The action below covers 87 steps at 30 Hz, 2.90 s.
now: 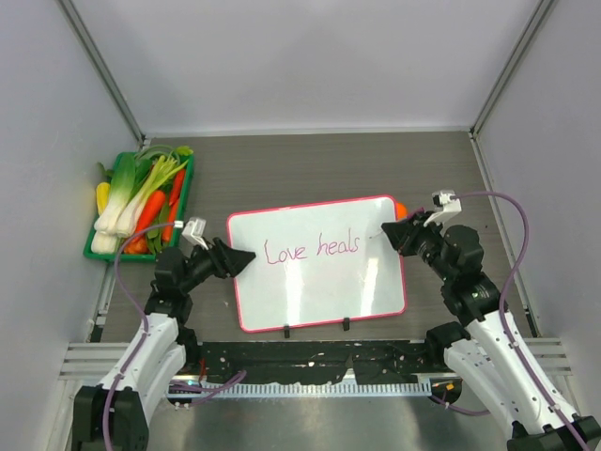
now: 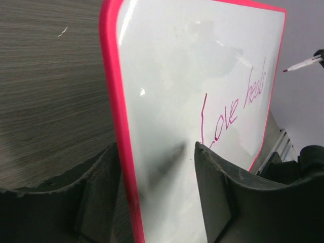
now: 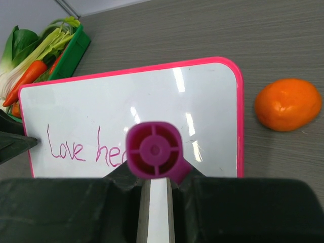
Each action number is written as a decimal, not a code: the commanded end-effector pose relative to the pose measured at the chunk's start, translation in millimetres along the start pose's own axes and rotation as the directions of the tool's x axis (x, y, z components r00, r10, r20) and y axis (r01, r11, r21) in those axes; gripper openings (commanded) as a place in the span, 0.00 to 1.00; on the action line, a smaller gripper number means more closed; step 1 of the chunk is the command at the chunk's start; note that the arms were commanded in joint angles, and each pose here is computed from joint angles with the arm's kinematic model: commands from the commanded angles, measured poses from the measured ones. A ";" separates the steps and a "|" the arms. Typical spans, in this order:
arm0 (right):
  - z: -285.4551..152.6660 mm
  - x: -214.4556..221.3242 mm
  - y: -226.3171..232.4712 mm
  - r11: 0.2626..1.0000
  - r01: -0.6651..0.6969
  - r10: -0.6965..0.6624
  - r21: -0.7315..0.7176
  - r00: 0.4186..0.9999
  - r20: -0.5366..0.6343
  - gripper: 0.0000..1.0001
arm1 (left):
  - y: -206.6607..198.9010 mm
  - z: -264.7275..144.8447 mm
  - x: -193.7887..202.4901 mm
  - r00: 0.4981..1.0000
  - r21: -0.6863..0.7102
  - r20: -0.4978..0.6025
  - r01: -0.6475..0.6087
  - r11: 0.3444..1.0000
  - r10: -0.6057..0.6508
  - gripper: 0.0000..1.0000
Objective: Write a sentence on the whiteboard
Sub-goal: Write on the whiteboard with the whiteboard.
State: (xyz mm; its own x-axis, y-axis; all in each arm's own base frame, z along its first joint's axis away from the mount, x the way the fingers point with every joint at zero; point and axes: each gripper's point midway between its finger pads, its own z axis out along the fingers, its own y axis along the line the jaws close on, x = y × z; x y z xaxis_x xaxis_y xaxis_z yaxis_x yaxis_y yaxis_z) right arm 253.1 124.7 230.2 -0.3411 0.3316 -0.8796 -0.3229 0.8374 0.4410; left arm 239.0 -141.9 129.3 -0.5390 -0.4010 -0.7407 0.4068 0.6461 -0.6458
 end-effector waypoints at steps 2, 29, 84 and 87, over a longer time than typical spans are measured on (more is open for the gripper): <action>-3.1 1.0 2.1 1.000 0.019 -0.019 -0.018 1.000 -0.004 0.01 | -23.9 1.3 -17.1 0.996 0.124 0.058 -0.081 0.989 0.074 0.52; 4.7 1.8 -21.3 0.997 0.003 -0.008 0.082 0.998 0.059 0.01 | -5.2 -9.7 -16.8 0.986 -0.011 0.089 -0.140 0.990 0.141 0.00; 23.9 25.2 -25.8 0.998 -0.028 0.028 0.063 1.000 -0.005 0.01 | -7.2 -5.5 -12.1 0.990 0.022 0.062 -0.131 0.991 0.129 0.00; 20.8 34.3 -29.1 0.997 -0.030 0.033 0.076 0.999 -0.037 0.01 | -6.7 -5.6 -12.5 0.990 0.020 0.063 -0.131 0.991 0.129 0.00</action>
State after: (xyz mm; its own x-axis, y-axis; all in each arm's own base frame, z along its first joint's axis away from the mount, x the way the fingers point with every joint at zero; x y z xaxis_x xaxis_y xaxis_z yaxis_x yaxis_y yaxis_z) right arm 274.7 117.9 185.0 -0.3652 0.3415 -0.8660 -0.2299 0.8684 0.4394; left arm 218.5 -159.2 164.7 -0.5438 -0.4179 -0.7278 0.5070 0.5275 -0.6817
